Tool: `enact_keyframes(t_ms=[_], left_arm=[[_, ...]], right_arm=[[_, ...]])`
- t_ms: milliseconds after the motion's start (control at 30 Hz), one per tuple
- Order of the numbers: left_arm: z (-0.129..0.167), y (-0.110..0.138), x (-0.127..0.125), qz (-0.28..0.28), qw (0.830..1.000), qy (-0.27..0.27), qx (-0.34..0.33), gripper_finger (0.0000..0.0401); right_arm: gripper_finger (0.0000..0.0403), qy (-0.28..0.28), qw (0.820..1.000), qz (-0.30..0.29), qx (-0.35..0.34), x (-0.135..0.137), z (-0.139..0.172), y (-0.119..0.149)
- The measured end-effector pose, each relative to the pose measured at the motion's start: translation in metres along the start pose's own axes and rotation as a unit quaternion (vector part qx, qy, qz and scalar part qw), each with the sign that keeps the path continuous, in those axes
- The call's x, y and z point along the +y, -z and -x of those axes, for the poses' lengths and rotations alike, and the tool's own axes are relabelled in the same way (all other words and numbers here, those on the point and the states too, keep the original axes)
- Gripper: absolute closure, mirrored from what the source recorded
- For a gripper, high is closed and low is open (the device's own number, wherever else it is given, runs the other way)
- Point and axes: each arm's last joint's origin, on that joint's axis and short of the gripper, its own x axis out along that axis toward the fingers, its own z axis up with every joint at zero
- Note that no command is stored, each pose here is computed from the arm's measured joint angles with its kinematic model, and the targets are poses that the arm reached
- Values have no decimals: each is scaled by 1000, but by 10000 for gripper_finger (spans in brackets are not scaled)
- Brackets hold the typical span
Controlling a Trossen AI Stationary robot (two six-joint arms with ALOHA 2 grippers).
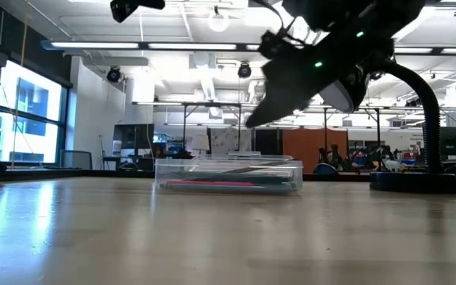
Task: Pick & place school supplies into a supply box
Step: Put the orange pencil into the transparent supply box
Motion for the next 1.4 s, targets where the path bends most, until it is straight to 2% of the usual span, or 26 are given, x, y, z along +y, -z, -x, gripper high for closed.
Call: enact_keyframes(t_ms=[133, 300, 400, 667, 1067, 1233, 1400], left_arm=[[-2, 0, 0, 0, 1000, 0, 3, 357], [-2, 0, 0, 0, 1000, 1, 0, 357], [-1, -1, -1, 1, 1000, 2, -5, 357], [-1, -1, -1, 1, 1000, 2, -5, 357], [-1, -1, -1, 1, 1000, 2, -5, 357], [-1, -1, -1, 1, 1000, 3, -5, 357], [-1, -1, -1, 3, 1000, 3, -5, 357]], right_arm=[[399, 52, 997, -33, 48, 4, 21, 8], [395, 144, 984, -104, 22, 16, 28, 17], [400, 168, 978, -121, 13, 20, 25, 23], [402, 143, 978, -150, 35, 24, 19, 30], [402, 136, 961, -237, 46, 23, 19, 33], [403, 112, 958, -254, 73, 25, 19, 36], [403, 114, 956, -250, 103, 24, 24, 40]])
